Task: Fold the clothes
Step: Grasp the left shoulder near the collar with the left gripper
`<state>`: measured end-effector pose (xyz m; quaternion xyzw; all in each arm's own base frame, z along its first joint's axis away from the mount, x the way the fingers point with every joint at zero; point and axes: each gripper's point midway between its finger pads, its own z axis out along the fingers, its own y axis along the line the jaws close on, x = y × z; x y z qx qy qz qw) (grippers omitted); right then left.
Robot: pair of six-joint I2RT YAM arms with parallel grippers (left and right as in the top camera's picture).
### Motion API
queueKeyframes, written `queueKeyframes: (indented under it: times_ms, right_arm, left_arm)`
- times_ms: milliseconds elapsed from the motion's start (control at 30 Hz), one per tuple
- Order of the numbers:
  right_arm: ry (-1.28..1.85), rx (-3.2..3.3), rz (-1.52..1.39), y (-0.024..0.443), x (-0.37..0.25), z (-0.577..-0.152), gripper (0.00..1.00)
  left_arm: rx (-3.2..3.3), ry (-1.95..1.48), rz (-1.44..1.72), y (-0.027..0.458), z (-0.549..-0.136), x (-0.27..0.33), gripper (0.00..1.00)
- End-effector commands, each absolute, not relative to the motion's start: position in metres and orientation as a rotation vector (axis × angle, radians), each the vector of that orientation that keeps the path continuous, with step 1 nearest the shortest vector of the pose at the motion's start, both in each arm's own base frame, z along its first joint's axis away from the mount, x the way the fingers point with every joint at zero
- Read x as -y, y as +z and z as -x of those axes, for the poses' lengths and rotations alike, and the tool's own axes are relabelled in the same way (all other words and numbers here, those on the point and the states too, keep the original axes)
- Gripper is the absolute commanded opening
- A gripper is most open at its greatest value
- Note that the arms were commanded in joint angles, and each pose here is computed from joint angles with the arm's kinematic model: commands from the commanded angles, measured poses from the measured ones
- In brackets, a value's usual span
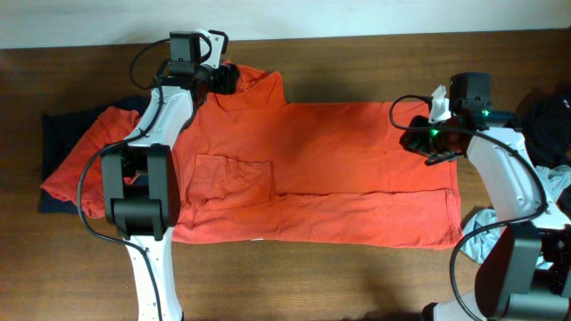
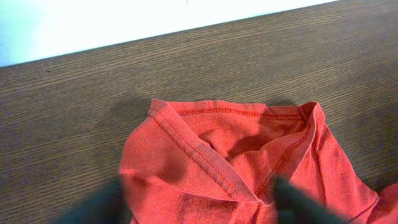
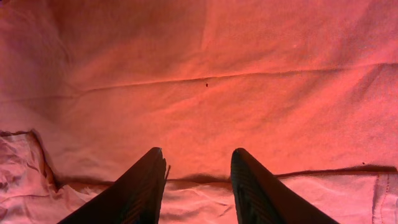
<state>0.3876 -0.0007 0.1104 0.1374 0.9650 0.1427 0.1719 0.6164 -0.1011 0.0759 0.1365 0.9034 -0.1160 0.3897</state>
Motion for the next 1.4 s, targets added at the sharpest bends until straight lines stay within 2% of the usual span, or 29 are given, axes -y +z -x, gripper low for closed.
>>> queueKeyframes:
  times_ms: [0, 67, 167, 667, 767, 833, 867, 967, 1100, 1367]
  right_arm:
    - [0.410, -2.735, -0.392, 0.113, -0.001, -0.391, 0.39]
    - [0.410, -2.741, -0.394, 0.113, -0.001, -0.389, 0.39]
    - [0.411, -2.747, -0.396, 0.112, -0.001, -0.388, 0.38]
    - [0.413, -2.770, -0.404, 0.110, -0.002, -0.383, 0.38]
    - [0.413, -2.773, -0.405, 0.110, -0.002, -0.382, 0.37]
    - [0.414, -2.775, -0.406, 0.110, -0.002, -0.381, 0.35]
    - [0.413, -2.777, -0.407, 0.109, -0.002, -0.381, 0.34]
    - [0.414, -2.783, -0.408, 0.109, -0.002, -0.379, 0.34]
    - [0.414, -2.787, -0.410, 0.109, -0.002, -0.378, 0.33]
    - [0.414, -2.783, -0.409, 0.109, -0.002, -0.379, 0.32]
  left_arm:
    - [-2.260, -0.294, -0.354, 0.084, -0.624, 0.099, 0.94]
    - [-2.248, -0.289, -0.347, 0.084, -0.627, 0.095, 0.84]
    - [-2.242, -0.281, -0.329, 0.079, -0.631, 0.085, 0.75]
    - [-2.244, -0.290, -0.329, 0.036, -0.641, 0.087, 0.71]
    - [-2.257, -0.296, -0.329, 0.025, -0.640, 0.087, 0.65]
    - [-2.263, -0.313, -0.337, 0.022, -0.638, 0.090, 0.59]
    - [-2.262, -0.317, -0.340, 0.022, -0.638, 0.091, 0.45]
    - [-2.242, -0.314, -0.340, 0.030, -0.643, 0.091, 0.21]
    - [-2.257, -0.316, -0.339, 0.045, -0.646, 0.091, 0.01]
    - [-2.338, -0.328, -0.335, 0.089, -0.642, 0.091, 0.01]
